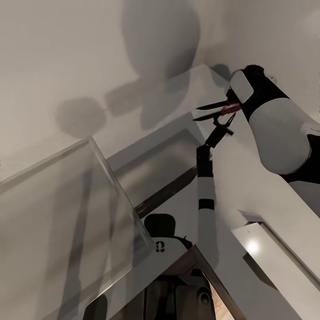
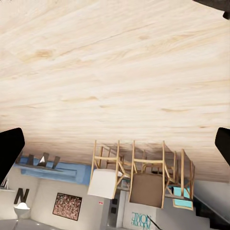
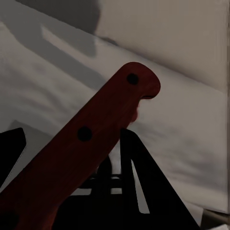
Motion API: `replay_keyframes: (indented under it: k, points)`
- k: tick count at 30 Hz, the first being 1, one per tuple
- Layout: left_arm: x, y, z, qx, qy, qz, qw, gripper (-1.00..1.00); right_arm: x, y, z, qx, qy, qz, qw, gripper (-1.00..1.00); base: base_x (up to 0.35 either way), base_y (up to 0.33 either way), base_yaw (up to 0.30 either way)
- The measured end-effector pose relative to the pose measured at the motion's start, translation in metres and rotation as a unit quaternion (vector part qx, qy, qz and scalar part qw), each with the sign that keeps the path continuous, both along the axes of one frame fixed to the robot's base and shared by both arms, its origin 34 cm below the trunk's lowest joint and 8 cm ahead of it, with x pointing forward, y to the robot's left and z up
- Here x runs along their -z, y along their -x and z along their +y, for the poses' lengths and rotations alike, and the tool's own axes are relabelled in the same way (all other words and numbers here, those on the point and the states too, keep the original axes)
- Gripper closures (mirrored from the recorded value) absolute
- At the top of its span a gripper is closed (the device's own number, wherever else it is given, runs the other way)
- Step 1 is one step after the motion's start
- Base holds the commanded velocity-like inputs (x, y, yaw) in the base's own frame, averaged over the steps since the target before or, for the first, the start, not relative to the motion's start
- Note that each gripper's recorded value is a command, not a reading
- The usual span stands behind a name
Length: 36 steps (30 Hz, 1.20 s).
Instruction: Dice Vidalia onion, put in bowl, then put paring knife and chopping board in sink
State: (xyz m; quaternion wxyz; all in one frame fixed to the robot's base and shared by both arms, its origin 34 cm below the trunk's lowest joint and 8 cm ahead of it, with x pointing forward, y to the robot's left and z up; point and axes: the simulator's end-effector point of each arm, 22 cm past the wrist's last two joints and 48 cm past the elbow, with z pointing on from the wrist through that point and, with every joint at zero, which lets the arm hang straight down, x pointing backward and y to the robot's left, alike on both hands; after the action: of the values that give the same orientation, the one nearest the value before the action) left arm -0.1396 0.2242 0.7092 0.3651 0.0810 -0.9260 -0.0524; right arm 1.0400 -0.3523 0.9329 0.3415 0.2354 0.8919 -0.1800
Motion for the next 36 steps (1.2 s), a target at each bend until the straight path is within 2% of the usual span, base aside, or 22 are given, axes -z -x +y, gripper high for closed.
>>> replay_keyframes:
  k: [9,36]
  points:
    - [0.004,-0.004,0.000,0.000,0.001,-0.007,1.0000,-1.00,-0.013,-0.001,0.000,0.000,0.000,-0.007,1.0000,1.00,-0.098,0.000,0.000]
    - [0.014,-0.017,0.001,0.000,-0.001,-0.028,0.9996,-1.00,-0.053,-0.004,0.005,-0.004,-0.004,-0.030,0.9995,1.00,-0.332,0.000,0.000]
